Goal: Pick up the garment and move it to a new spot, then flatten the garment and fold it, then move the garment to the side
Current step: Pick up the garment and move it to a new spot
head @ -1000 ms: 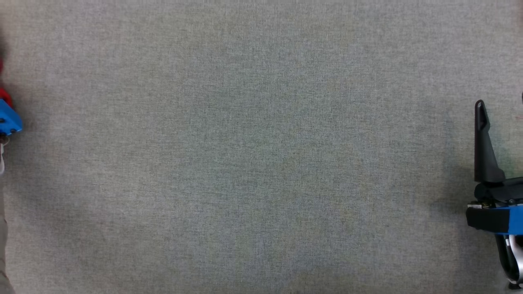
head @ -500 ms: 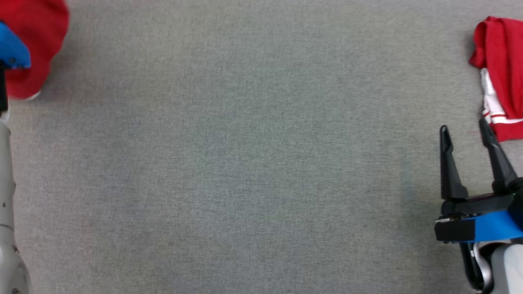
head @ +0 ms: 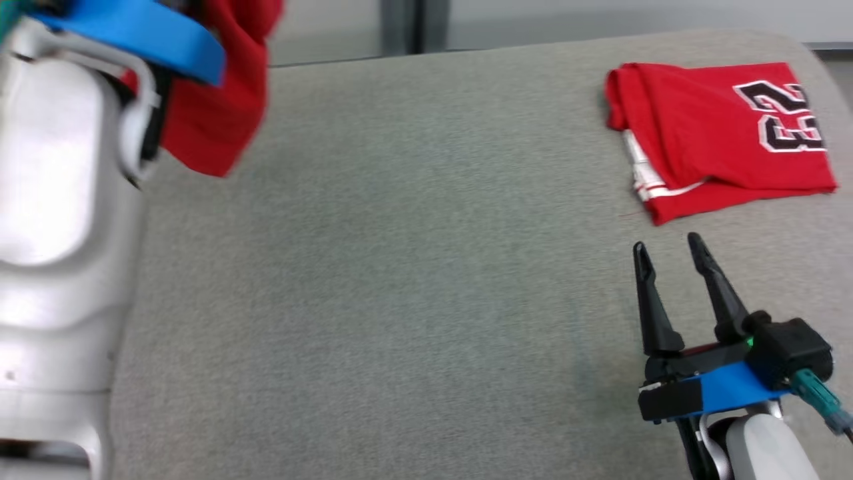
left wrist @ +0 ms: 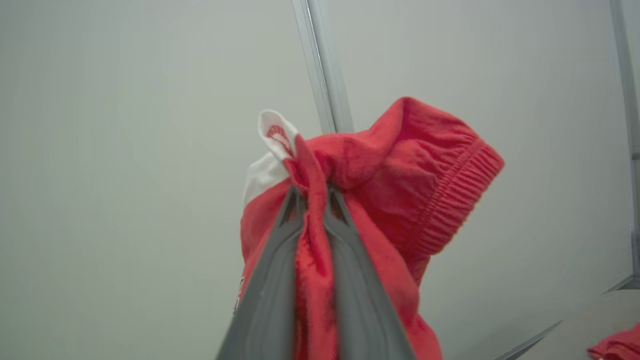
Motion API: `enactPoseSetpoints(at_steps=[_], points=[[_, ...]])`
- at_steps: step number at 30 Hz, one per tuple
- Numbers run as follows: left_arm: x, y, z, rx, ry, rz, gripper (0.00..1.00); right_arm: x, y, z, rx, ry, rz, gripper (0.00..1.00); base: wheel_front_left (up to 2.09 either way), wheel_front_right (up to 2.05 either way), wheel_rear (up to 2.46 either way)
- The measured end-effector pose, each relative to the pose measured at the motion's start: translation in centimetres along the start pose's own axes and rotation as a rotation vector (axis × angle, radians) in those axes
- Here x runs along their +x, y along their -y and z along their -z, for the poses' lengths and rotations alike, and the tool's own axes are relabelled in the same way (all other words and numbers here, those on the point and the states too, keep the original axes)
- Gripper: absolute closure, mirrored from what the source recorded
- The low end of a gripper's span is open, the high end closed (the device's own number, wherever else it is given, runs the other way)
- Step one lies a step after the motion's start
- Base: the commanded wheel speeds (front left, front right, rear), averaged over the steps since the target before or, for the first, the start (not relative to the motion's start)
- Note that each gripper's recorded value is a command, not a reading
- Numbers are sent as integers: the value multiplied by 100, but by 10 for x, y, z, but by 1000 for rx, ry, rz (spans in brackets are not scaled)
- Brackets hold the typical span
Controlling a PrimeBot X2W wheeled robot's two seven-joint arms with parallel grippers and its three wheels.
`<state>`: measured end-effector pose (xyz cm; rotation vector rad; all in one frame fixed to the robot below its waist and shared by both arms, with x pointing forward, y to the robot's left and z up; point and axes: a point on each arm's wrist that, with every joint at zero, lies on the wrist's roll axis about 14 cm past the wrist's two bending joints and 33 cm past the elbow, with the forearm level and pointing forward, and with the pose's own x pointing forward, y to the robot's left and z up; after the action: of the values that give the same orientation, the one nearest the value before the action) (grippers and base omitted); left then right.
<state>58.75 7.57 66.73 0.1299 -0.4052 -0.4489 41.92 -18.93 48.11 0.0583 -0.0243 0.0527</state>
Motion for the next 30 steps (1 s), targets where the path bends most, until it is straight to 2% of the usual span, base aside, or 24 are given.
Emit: enactPoseSetpoints(at_steps=[6,11,15,21,22,23,24,27,30], points=[[-10,83,20,-131,-66,144,100,-24,11,-21,17,44,47,0,0,0,0],[-39,139,43,-239,-150,216,100,-36,19,-36,19,84,79,0,0,0,0],[-81,156,87,-315,-290,190,100,-39,19,-35,22,84,81,0,0,0,0],[-154,180,141,-366,-496,187,99,-38,14,-36,35,86,68,0,0,0,0],[-166,185,147,-370,-529,190,86,-38,13,-36,40,87,65,0,0,0,0],[-177,189,153,-374,-557,194,58,-38,12,-36,41,88,62,0,0,0,0],[-186,192,156,-379,-578,196,0,-38,11,-36,42,89,60,0,0,0,0],[-195,195,155,-382,-585,194,0,-39,9,-35,47,85,55,0,0,0,0],[-182,187,134,-389,-504,156,0,-40,6,-35,53,85,48,0,0,0,0]])
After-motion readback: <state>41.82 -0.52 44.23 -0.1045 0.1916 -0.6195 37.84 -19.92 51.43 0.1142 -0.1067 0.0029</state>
